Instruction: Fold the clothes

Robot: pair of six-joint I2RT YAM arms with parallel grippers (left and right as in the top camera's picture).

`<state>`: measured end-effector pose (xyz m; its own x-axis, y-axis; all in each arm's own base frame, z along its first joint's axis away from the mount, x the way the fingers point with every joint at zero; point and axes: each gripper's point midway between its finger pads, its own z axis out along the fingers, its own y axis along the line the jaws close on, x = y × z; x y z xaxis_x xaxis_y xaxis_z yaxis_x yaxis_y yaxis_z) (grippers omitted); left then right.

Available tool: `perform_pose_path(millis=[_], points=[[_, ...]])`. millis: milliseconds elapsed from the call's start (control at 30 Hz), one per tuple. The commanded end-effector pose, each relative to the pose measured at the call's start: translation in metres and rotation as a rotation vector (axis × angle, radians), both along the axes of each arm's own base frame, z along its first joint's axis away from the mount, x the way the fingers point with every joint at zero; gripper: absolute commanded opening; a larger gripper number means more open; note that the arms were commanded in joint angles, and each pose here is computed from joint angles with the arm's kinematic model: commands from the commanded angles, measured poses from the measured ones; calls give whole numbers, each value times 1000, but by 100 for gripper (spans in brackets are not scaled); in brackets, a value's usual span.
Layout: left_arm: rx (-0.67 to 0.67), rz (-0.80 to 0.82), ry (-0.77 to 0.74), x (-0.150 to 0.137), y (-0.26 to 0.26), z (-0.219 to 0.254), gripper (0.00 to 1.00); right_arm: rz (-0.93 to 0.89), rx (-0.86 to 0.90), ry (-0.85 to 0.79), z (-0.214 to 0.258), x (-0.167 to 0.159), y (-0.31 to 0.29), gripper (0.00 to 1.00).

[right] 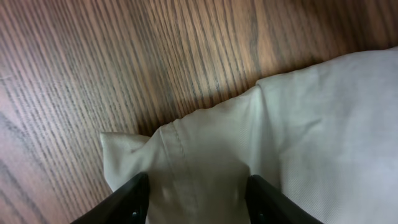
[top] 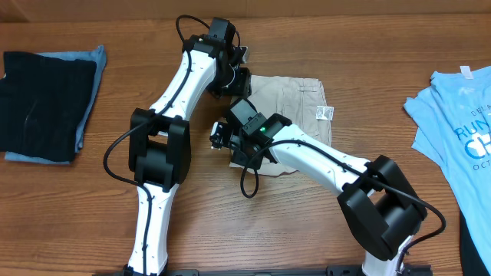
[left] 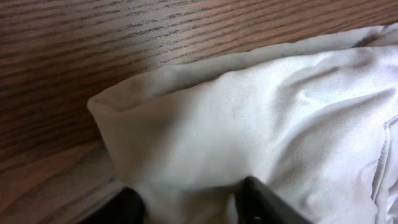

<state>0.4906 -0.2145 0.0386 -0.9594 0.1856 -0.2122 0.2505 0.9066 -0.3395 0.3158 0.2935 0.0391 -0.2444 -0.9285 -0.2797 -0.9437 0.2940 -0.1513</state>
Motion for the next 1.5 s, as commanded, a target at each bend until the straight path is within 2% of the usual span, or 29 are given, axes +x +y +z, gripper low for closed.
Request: perform_pose_path(millis=[0,33,133,167,267,433,733,867,1067,1133,1300,1467], points=[[-17,-29,30,-9,-9,-8,28,-5,0,26,-9,-4,2,54],[-17,-29,31,-9,-9,-8,20,-6,-5,30,-12,-4,1,53],[-17,-28,29,-9,-9,-8,7,-6,-6,32,-15,-4,2,30],[-17,-27,30,-9,-8,-8,4,-6,-1,26,-13,-2,3,20],[-16,-27,29,-8,-8,-8,4,-44,14,29,-12,-1,4,5],[4,-17,-11,1,-6,-8,4,-99,35,82,-5,-12,3,4],[27,20,-65,15,-2,-6,4,22,-42,183,-7,-72,17,4],[84,61,-83,21,8,-9,4,57,-78,207,-9,-90,18,4],[78,81,-91,24,8,-8,4,60,-102,229,-7,-103,19,4],[78,81,-90,24,8,-8,4,4,-77,226,3,-98,26,4],[81,80,-83,22,8,-8,5,8,-50,208,30,-93,34,4],[76,84,-95,25,7,-7,5,43,-9,353,32,-120,38,4]])
